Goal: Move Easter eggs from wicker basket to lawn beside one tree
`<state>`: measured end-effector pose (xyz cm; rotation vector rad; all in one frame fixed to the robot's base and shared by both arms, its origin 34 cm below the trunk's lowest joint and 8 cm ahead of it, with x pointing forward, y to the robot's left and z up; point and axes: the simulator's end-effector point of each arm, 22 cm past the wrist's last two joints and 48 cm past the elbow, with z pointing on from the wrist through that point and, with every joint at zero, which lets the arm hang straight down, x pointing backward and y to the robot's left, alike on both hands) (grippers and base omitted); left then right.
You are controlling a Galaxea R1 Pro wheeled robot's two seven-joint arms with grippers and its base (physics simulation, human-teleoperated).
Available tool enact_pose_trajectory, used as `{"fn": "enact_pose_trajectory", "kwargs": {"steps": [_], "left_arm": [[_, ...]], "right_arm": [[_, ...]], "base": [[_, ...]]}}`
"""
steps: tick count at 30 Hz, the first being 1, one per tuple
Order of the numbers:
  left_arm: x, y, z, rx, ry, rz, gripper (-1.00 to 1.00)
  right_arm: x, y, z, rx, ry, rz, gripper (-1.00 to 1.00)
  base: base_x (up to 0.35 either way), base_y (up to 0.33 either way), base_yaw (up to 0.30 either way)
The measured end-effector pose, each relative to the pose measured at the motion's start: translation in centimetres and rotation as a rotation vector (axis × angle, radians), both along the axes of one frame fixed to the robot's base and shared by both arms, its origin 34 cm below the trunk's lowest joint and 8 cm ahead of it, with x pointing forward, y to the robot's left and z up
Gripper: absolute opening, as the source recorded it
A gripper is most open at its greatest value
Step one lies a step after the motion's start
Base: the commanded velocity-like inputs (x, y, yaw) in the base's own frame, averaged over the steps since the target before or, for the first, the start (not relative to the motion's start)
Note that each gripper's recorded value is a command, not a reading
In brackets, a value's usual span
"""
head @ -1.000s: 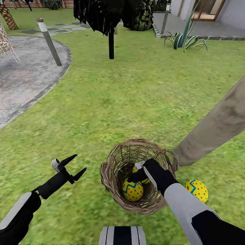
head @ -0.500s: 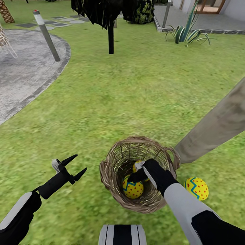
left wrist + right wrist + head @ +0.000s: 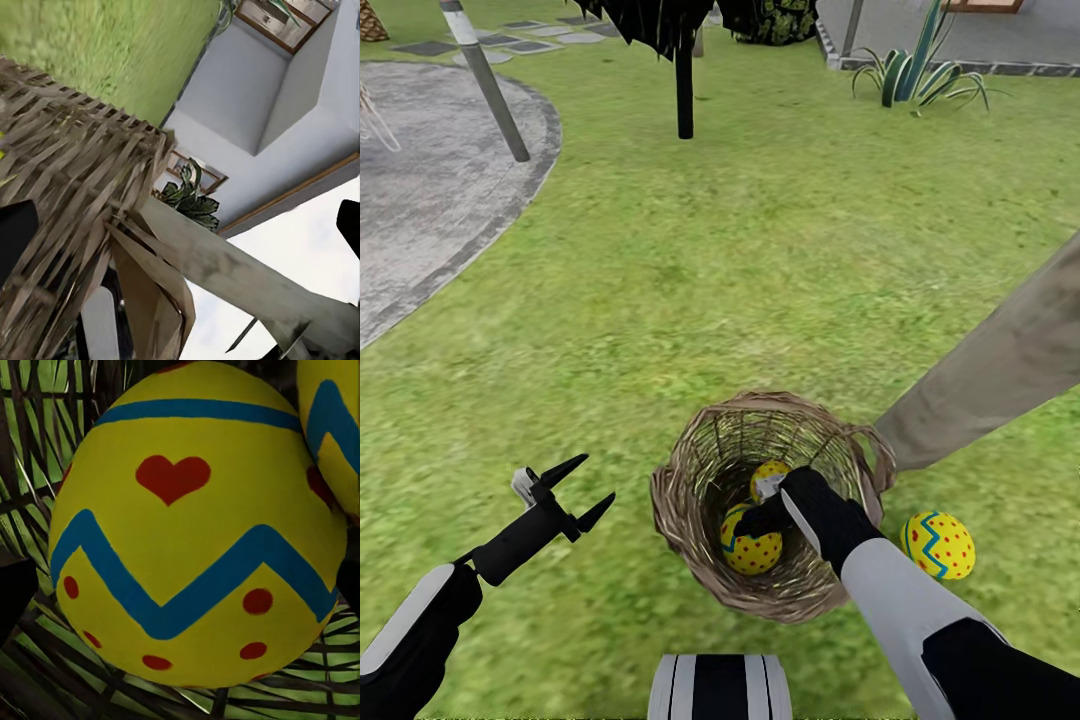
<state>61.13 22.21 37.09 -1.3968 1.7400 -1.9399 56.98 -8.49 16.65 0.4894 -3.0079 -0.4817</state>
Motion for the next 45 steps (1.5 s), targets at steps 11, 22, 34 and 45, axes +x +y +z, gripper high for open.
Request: {"fn": "enact_pose_trajectory", "kwargs": {"steps": [11, 22, 34, 45], "left_arm": [[-0.3, 0.0, -1.4, -0.001, 0.025, 0.0, 1.0], [-0.5, 0.0, -2.0, -0.002, 0.037, 0.002, 1.0], [-0.7, 0.0, -2.7, -0.001, 0.05, 0.003, 1.0], [-0.7, -1.0, -2.3, -0.021, 0.046, 0.0, 1.0]], "right_arm": [[-0.8, 0.0, -1.2, 0.001, 0.025, -0.001, 1.0], [-0.9, 0.5, -1.5, 0.011, 0.028, -0.002, 1.0], [-0.1, 1.0, -1.4, 0.029, 0.008, -0.006, -1.0], [-0.5, 0.7, -1.4, 0.021, 0.018, -0.007, -1.0]], "base": [[0.0, 0.0, 0.0], [0.0, 0.0, 0.0], [0.0, 0.0, 0.0], [0.0, 0.0, 0.0]]}}
